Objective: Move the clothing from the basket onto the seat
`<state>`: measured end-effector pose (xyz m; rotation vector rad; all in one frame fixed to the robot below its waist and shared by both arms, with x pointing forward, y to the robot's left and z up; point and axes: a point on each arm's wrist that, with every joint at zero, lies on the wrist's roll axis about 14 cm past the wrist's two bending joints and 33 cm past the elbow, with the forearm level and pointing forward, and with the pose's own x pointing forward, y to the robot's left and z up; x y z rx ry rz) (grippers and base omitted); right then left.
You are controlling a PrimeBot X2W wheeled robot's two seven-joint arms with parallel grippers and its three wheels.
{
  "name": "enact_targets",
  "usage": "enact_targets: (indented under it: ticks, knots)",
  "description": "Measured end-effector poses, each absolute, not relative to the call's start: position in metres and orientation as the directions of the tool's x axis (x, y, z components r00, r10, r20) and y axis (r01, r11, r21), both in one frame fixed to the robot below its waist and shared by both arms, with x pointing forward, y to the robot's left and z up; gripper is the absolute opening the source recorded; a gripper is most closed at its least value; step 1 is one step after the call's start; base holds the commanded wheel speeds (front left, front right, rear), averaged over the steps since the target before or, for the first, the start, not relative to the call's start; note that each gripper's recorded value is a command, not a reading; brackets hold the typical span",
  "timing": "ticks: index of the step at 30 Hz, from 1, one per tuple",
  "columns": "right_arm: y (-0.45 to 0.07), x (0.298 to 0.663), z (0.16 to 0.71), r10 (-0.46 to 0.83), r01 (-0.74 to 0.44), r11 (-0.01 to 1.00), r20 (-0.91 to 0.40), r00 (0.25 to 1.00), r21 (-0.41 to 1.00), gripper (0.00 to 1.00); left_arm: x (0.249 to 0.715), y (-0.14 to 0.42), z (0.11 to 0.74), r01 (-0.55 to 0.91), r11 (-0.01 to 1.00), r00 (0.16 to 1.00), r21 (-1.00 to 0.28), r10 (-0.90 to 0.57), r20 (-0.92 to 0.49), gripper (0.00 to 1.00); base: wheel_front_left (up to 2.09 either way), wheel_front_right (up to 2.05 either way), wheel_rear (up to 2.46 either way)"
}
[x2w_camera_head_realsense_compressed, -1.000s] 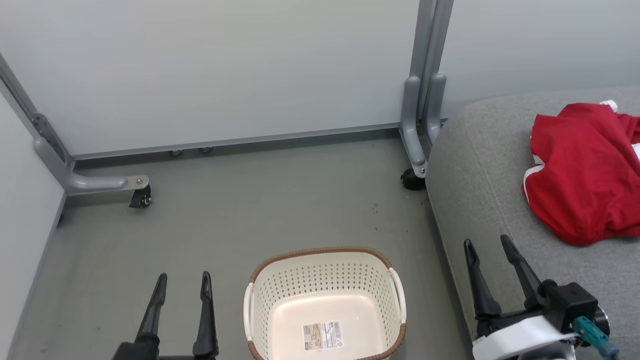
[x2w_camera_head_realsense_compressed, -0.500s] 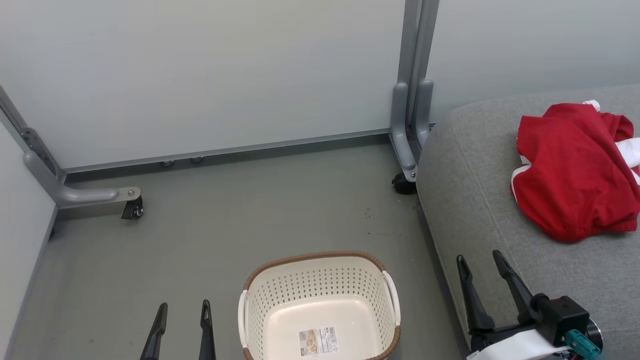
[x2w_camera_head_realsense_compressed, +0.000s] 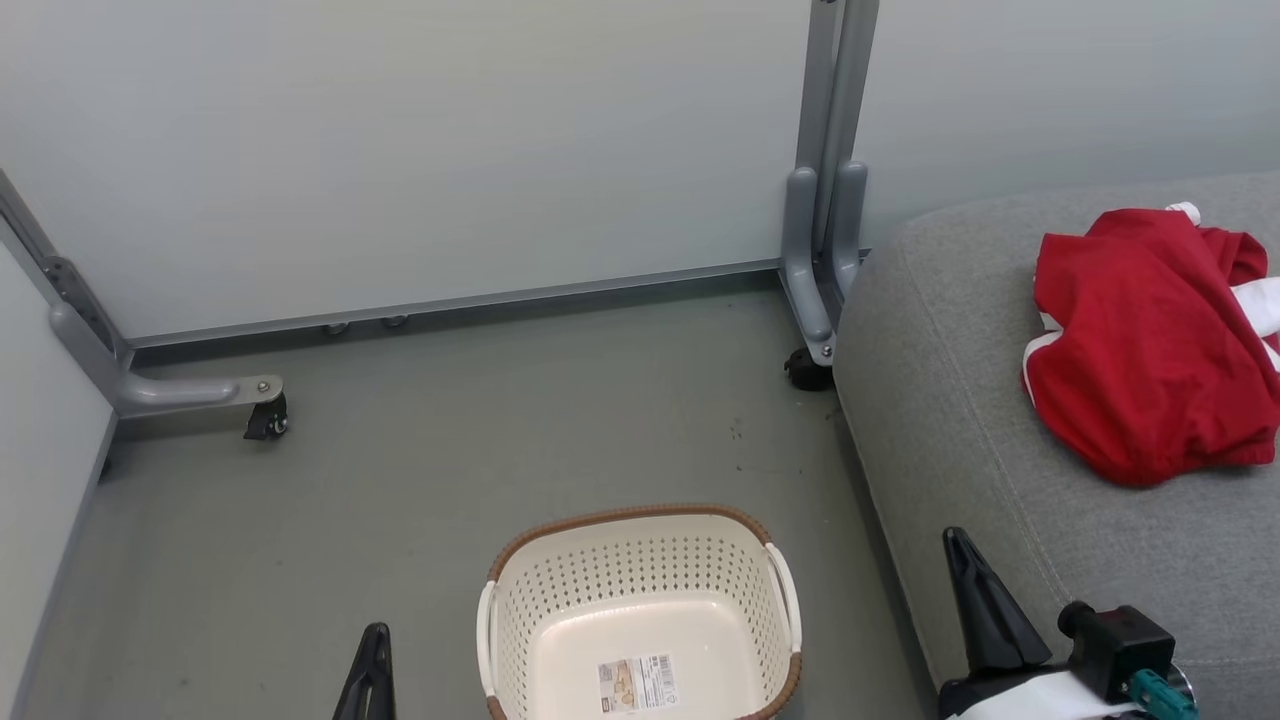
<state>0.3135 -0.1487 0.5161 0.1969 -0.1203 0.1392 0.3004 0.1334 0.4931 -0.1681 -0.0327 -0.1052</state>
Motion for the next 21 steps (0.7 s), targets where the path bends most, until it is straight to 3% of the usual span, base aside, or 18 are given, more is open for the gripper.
enact_targets:
  ticks: [21]
  knots:
    - [-0.171,0.329,0.508,0.038,-0.070,0.848,0.072,0.997,0.525,0.00,0.320,0.153,0.482,0.015,0.858,0.998,-0.513,-0.043,-0.043,0.00,0.00,0.00,0.00]
